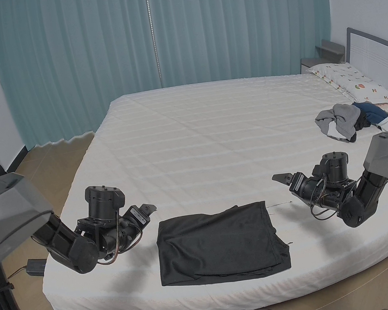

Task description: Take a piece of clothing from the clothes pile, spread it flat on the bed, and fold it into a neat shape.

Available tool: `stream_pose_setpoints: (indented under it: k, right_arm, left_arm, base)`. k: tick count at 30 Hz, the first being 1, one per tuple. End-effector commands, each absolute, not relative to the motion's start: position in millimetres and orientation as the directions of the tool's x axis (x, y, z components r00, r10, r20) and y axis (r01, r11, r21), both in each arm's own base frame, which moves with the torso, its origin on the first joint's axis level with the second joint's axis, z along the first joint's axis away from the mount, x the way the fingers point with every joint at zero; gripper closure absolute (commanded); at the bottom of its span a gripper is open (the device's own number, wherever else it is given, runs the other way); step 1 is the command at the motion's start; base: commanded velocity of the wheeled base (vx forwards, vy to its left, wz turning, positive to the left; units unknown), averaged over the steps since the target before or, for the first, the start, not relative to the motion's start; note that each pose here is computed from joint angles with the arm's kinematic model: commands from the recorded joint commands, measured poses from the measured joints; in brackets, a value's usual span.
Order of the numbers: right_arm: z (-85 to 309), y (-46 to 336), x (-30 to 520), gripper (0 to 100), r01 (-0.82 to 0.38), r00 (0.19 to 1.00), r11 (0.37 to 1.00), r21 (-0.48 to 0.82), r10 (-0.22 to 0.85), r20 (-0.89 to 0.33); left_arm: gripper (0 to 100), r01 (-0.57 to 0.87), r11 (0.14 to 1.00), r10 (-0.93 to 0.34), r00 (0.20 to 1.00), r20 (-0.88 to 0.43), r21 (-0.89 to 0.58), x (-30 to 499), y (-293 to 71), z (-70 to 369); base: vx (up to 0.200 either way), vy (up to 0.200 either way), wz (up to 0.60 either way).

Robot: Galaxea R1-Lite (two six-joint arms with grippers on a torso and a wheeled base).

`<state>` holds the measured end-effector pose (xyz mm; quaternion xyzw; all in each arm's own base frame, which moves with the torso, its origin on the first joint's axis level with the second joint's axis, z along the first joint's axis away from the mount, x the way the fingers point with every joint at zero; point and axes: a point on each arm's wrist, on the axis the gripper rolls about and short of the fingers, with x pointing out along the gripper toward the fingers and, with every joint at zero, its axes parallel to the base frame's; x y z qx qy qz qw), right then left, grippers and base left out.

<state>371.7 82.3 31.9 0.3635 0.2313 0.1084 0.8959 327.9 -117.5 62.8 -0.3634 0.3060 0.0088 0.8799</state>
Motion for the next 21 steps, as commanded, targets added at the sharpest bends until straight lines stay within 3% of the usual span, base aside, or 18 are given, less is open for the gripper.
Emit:
stream_pose_setpoints:
  k: [1, 7, 13, 21]
  right_arm:
    - [72, 61, 343, 0, -0.050, 0.896, 0.743, 0.667, 0.328, -0.299]
    - [102, 42, 292, 0, -0.065, 0.916, 0.780, 0.622, 0.294, -0.273]
    - [139, 12, 206, 0, -0.082, 0.969, 0.879, 0.470, 0.181, -0.169]
    - [151, -5, 123, 0, -0.061, 0.994, 0.959, 0.277, 0.084, -0.074]
  left_arm:
    - [0, -0.145, 0.753, -0.203, 0.876, -0.437, -0.642, 306, -101, 112]
    - [0, -0.088, 0.814, -0.143, 0.927, -0.345, -0.574, 263, -85, 147]
    - [0, -0.044, 0.873, -0.050, 0.983, -0.179, -0.486, 184, -58, 184]
    - [0, -0.076, 0.928, 0.066, 0.997, -0.038, -0.366, 106, -28, 199]
  base:
    - [0.000, 0.000, 0.00]
    - [0.000, 0.000, 0.00]
    - [0.000, 0.000, 0.00]
    - [0.000, 0.000, 0.00]
